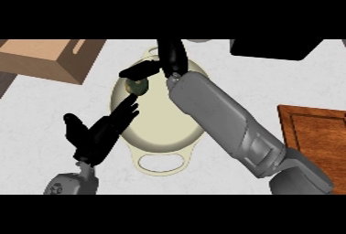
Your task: Pick the squash from the cutting board and place it in the pot
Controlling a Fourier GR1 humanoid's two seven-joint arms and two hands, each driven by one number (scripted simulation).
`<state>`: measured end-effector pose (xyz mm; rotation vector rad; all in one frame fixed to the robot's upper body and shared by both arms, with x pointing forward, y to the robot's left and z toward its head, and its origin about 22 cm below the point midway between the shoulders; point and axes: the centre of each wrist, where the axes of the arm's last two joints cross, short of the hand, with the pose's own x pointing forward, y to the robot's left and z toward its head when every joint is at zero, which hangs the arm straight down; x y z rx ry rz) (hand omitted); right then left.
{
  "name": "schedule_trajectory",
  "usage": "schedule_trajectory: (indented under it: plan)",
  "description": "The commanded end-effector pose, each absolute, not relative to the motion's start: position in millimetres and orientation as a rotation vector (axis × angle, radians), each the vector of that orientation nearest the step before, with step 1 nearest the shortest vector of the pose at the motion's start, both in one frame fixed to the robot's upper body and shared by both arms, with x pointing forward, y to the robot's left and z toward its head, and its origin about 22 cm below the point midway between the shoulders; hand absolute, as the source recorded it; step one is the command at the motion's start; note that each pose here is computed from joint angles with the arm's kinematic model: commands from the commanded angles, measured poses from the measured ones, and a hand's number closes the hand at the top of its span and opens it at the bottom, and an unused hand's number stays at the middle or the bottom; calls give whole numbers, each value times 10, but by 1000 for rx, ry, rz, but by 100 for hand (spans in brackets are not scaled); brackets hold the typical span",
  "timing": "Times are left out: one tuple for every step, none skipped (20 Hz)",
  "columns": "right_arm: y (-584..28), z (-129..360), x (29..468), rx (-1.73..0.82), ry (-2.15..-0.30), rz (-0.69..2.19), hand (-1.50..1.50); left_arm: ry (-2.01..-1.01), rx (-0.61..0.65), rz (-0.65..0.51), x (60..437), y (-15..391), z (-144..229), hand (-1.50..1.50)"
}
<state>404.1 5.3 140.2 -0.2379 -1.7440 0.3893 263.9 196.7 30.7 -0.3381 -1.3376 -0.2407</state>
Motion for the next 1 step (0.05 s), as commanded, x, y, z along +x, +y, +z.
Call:
schedule_trajectory:
  plan:
    - [-44, 1243, 4091, -269, -1759, 336, -150, -1331, -319, -213, 2567, 1991, 277, 0]
